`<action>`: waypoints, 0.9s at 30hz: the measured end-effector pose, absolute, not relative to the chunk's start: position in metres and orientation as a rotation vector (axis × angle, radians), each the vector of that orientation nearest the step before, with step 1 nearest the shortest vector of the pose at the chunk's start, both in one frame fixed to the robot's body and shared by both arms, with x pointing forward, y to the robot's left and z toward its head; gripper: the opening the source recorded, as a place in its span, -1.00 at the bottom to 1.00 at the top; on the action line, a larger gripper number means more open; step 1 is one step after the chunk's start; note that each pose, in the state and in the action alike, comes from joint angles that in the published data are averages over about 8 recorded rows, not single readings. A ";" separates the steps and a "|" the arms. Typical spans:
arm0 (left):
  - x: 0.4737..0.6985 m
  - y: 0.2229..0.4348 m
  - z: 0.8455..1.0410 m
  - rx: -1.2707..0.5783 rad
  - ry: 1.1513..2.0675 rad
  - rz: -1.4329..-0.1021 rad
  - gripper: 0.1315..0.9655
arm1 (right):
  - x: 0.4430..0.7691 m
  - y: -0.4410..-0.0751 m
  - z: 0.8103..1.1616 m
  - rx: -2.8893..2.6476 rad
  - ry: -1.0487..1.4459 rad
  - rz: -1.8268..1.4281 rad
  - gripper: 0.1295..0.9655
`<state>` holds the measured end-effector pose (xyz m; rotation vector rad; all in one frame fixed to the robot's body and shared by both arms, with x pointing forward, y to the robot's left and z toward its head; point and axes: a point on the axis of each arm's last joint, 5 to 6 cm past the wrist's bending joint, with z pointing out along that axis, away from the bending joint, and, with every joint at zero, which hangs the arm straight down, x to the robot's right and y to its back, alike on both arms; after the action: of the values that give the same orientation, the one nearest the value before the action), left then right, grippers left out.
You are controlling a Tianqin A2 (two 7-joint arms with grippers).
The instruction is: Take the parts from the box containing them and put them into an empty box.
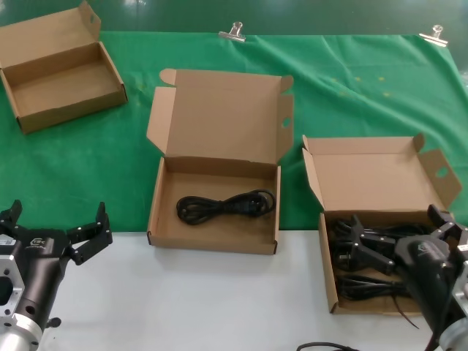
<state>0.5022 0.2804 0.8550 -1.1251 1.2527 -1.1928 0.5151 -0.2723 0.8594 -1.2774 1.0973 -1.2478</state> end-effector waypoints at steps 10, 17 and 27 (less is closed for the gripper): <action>0.502 0.280 0.855 -1.125 1.253 -1.193 1.00 | 0.515 -0.272 0.859 -1.277 1.097 -1.248 1.00; 0.502 0.280 0.855 -1.125 1.253 -1.193 1.00 | 0.515 -0.272 0.859 -1.277 1.097 -1.248 1.00; 0.502 0.280 0.855 -1.125 1.253 -1.193 1.00 | 0.515 -0.272 0.859 -1.277 1.097 -1.248 1.00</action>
<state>0.5022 0.2804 0.8550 -1.1251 1.2527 -1.1928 0.5151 -0.2723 0.8594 -1.2774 1.0973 -1.2478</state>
